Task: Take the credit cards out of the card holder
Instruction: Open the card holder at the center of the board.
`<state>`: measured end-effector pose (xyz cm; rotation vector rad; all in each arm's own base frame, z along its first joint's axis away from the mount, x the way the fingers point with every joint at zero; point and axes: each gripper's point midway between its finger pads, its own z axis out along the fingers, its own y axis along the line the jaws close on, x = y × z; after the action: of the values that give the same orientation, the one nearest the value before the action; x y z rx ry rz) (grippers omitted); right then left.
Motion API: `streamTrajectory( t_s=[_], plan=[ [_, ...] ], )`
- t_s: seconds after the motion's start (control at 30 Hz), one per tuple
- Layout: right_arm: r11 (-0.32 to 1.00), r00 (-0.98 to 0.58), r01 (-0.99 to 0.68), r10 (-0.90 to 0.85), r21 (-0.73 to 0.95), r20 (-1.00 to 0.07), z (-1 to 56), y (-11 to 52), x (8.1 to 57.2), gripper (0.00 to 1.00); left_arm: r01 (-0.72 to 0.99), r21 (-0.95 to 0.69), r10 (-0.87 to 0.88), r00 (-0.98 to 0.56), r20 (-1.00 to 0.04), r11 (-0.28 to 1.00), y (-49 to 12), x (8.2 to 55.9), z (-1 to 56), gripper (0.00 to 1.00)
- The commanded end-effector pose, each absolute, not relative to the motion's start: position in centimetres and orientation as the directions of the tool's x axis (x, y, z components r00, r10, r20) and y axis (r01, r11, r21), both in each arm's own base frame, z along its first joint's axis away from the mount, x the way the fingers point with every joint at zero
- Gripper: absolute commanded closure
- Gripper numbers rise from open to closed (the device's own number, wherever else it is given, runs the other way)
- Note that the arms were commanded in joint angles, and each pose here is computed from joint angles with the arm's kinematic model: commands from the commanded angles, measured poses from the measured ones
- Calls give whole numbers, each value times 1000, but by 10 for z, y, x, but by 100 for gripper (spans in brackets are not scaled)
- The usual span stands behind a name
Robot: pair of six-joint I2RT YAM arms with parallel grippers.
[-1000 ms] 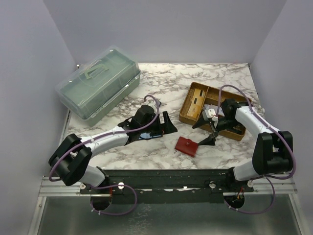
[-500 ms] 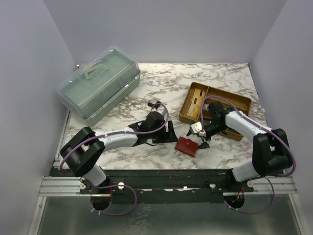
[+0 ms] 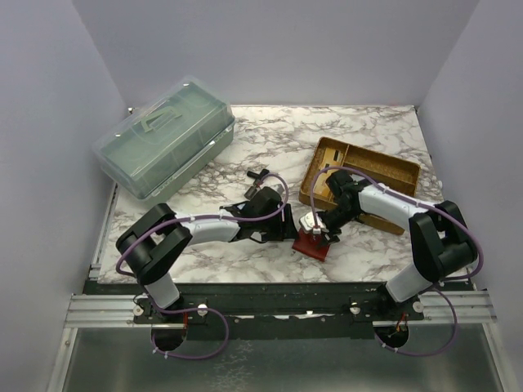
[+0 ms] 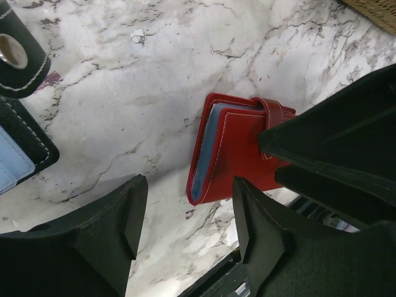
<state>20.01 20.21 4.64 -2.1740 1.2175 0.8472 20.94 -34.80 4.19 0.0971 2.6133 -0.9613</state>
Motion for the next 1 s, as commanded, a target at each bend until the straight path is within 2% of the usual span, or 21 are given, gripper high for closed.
streamTrajectory(
  t_s=[0.0, 0.17, 0.37, 0.53, 0.73, 0.87, 0.97],
  plan=[
    [-498, 451, -857, -605, -130, -656, 31, 191, 204, 45, 195, -640, -36, -944, -329, 743, -360, 206, 41, 38],
    [-495, 446, -861, -627, -115, -638, 22, 186, 203, 50, 182, -645, -12, -959, -284, 742, -362, 199, 28, 48],
    [-489, 433, -867, -643, -97, -631, 15, 185, 202, 58, 172, -639, -5, -964, -266, 750, -360, 196, 21, 51],
    [-463, 414, -882, -674, -87, -613, 11, 183, 206, 67, 160, -635, 8, -972, -235, 756, -359, 192, 12, 68],
    [-410, 372, -908, -699, -84, -610, 17, 184, 212, 86, 145, -635, 15, -979, -205, 759, -356, 189, 7, 87],
    [-347, 298, -936, -700, -56, -649, 40, 189, 209, 92, 127, -630, -1, -980, -199, 766, -349, 191, 6, 96],
    [-305, 251, -951, -672, -49, -696, 61, 193, 205, 94, 120, -627, -9, -980, -199, 770, -345, 192, 6, 99]
  ],
)
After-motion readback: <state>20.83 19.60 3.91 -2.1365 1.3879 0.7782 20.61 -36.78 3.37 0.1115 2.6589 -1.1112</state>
